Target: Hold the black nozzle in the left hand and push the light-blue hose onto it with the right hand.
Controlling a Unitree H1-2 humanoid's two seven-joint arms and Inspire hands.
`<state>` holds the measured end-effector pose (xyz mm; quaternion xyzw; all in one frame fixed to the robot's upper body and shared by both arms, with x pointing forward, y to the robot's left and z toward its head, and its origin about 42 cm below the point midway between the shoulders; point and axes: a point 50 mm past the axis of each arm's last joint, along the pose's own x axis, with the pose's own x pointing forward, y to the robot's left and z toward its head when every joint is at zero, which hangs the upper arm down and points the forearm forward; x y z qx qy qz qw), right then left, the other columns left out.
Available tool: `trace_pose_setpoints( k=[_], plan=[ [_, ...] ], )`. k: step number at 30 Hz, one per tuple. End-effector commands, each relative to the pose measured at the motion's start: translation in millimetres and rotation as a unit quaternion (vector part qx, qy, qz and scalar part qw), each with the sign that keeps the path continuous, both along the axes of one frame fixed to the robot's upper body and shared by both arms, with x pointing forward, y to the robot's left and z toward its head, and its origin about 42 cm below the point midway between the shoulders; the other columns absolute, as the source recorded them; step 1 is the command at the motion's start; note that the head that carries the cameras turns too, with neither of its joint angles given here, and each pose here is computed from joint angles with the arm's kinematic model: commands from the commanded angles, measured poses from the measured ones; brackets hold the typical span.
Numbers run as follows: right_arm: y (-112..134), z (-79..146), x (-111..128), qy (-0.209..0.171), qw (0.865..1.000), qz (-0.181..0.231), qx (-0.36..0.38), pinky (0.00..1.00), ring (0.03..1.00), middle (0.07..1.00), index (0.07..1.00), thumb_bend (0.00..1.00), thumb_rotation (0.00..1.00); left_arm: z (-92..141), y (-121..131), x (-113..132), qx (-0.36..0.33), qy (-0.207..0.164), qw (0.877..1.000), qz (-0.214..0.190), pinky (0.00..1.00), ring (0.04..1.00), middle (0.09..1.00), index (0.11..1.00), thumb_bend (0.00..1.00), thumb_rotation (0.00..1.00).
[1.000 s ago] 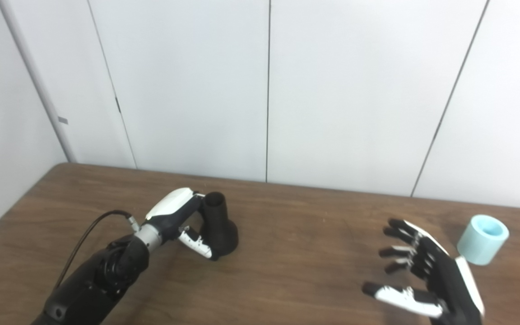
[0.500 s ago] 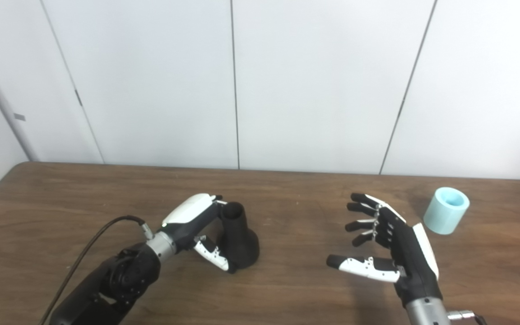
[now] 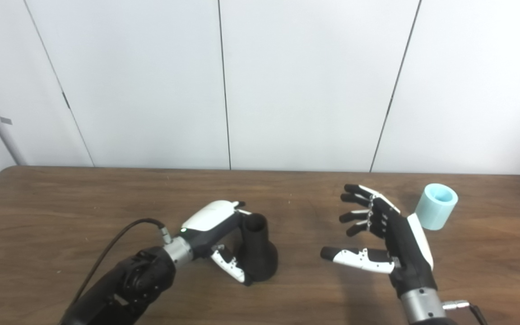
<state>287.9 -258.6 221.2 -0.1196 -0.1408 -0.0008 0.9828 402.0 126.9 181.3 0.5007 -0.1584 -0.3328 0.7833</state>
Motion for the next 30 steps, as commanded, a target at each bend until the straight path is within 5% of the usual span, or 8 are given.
trace_pose_setpoints(
  k=[1,3,6,14,18,30],
  plan=[
    [-10.1,35.6,1.3,-0.06,0.998,0.001,-0.021,0.47,0.594,0.745,0.764,0.74,0.13,-32.1,-6.4,-13.3,0.069,0.048,0.996,-0.026,1.0,0.58,0.442,0.501,0.53,0.0],
    [-26.6,59.1,2.8,-0.089,0.992,-0.007,-0.089,0.48,0.646,0.734,0.752,0.76,0.14,-35.9,-6.4,-14.1,0.09,0.043,0.995,-0.025,1.0,0.583,0.447,0.499,0.53,0.0],
    [-55.5,103.4,8.5,-0.112,0.963,-0.024,-0.243,0.48,0.669,0.735,0.747,0.78,0.14,-41.1,-4.1,-15.9,0.122,0.03,0.992,-0.025,1.0,0.588,0.458,0.496,0.53,0.0],
    [-84.7,155.2,4.7,-0.022,0.894,-0.03,-0.446,0.63,0.836,0.885,0.832,0.9,0.16,-44.1,13.0,-6.6,0.143,0.031,0.989,-0.022,1.0,0.593,0.462,0.495,0.53,0.0],
    [-107.1,176.4,11.5,0.0,0.865,-0.077,-0.496,0.68,0.865,0.904,0.842,0.93,0.14,-46.5,25.7,-4.1,0.144,0.032,0.989,-0.017,1.0,0.597,0.46,0.496,0.53,0.0],
    [-136.0,197.1,46.2,0.072,0.843,-0.13,-0.517,0.67,0.844,0.907,0.857,0.93,0.18,-65.4,62.6,7.4,0.133,0.041,0.99,0.022,1.0,0.622,0.477,0.486,0.53,0.0]
  ],
)
